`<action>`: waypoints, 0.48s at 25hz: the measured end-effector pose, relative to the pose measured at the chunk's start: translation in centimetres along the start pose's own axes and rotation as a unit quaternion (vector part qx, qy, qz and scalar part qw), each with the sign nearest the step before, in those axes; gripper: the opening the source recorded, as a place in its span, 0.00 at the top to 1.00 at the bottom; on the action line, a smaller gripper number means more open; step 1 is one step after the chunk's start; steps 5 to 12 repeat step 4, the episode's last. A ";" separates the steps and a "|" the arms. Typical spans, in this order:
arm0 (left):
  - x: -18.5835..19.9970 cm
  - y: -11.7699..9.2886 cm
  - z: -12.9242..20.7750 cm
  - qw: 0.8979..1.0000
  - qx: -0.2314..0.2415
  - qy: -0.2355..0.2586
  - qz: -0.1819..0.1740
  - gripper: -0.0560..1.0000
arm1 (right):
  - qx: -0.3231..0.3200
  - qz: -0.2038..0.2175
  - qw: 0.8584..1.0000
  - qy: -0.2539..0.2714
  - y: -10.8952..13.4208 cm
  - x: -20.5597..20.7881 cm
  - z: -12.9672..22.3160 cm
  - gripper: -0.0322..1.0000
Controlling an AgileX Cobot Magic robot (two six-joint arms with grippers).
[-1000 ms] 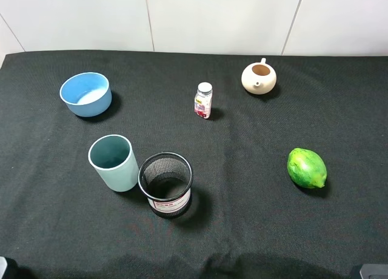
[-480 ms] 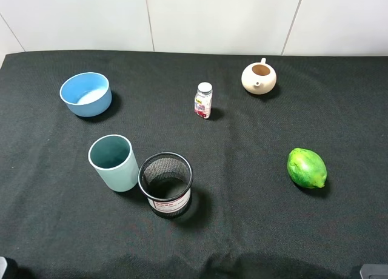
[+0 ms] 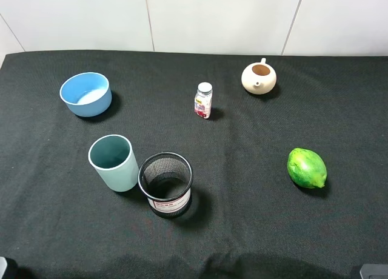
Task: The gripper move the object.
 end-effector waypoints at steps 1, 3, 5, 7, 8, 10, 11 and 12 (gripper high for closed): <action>0.0 0.0 0.0 1.000 0.000 0.000 0.000 0.01 | 0.000 0.000 1.000 0.000 0.0 0.0 0.0 0.30; 0.0 0.0 0.0 1.000 0.000 0.000 0.000 0.01 | 0.000 0.000 1.000 0.000 0.0 0.0 0.0 0.30; 0.0 0.0 0.0 1.000 0.000 0.000 0.000 0.01 | 0.000 0.000 1.000 0.000 0.0 0.0 0.0 0.30; 0.0 0.0 0.0 1.000 0.000 0.000 0.000 0.01 | 0.000 0.000 1.000 0.000 0.0 0.0 0.0 0.30; 0.0 0.0 0.0 1.000 0.000 0.000 0.000 0.01 | 0.000 0.000 1.000 0.000 0.0 0.0 0.0 0.30; 0.0 0.0 0.0 1.000 0.000 0.000 0.000 0.01 | 0.000 0.000 1.000 0.000 0.0 0.0 0.0 0.30; 0.0 0.0 0.0 1.000 0.000 0.000 0.000 0.01 | 0.000 0.000 1.000 0.000 0.0 0.0 0.0 0.30; 0.0 0.0 0.0 1.000 0.000 0.000 0.000 0.01 | 0.000 0.000 1.000 0.000 0.0 0.0 0.0 0.30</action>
Point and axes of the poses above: a point on each arm's last joint axis where the gripper is mounted, x pointing back along that axis away from the gripper, y along the wrist's bending axis when the last joint is at zero, z = x × y, the point moved 8 cm from there along -x, pointing out along that axis toward the gripper, and after that the axes turned 14 degrees about -x, right-handed, at the moved point
